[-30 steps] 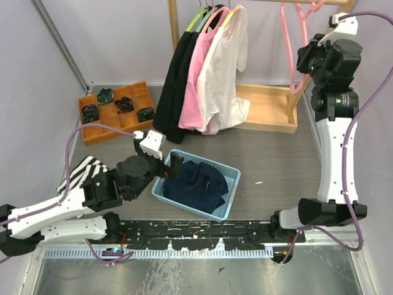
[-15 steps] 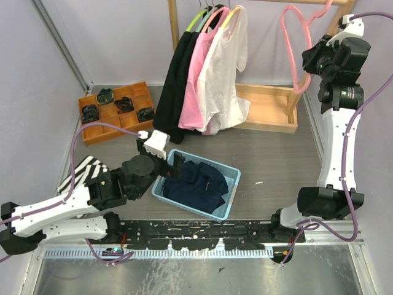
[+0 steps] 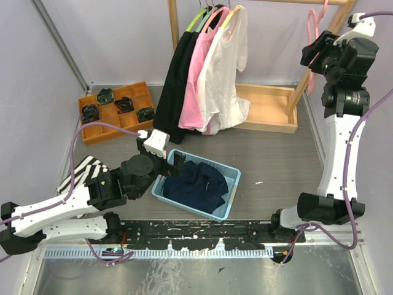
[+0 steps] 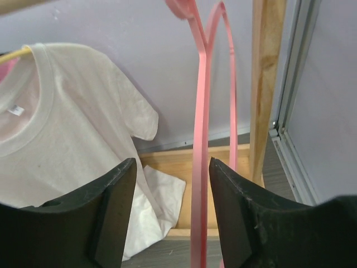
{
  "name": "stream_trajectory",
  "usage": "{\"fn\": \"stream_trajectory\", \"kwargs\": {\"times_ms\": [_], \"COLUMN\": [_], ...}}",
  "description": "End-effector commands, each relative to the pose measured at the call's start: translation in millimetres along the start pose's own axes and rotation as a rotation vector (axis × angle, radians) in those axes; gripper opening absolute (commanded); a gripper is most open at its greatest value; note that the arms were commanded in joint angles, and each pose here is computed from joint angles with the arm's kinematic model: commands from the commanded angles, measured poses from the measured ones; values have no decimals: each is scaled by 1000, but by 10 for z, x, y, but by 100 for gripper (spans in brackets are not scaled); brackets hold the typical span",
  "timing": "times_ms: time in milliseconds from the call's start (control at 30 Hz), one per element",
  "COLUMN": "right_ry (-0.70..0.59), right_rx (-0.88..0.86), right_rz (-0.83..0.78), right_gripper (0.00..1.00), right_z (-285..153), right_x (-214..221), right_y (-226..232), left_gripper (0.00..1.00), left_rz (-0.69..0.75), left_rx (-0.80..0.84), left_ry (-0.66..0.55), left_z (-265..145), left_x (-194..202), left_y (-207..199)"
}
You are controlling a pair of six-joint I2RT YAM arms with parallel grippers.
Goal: Remove the t-shirt from the hanger
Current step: Place the hanger on the clothesline.
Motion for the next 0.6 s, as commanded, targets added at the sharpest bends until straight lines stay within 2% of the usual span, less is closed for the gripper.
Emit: {"fn": "stream_trajectory", "kwargs": {"times_ms": [0,133,267,567], "right_ry": [-241,-297,-286,-209], "right_rx": [-32,-80,-241,-436], "right_rz": [-40,-33,12,70], "right_gripper": [63,65,68,68], "right_z": [-617,-865,-1022,-920], "right_x": [-581,-692,-713,-493], "right_y": [232,334,508,887], "left_gripper": [98,98,98,98], "left_rz": [-42,-34,-22,-21], "left_rx": [-5,-15,-31,-30], "left_ry": [-61,-62,-59,-70], "left_z": [-11,-4,14,36], "left_x": [-174,-212,-258,-388], "left_y": [-9,-10,-16,-5]}}
Point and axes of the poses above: each gripper's point midway between its finger pads, its own z axis out along the fingers, its own y axis along the line the jaws close on, x = y × z, the point moved 10 cm from there along -z, back along the fingers, and after that the axes turned 5 degrees about z, right-handed, at the moved point
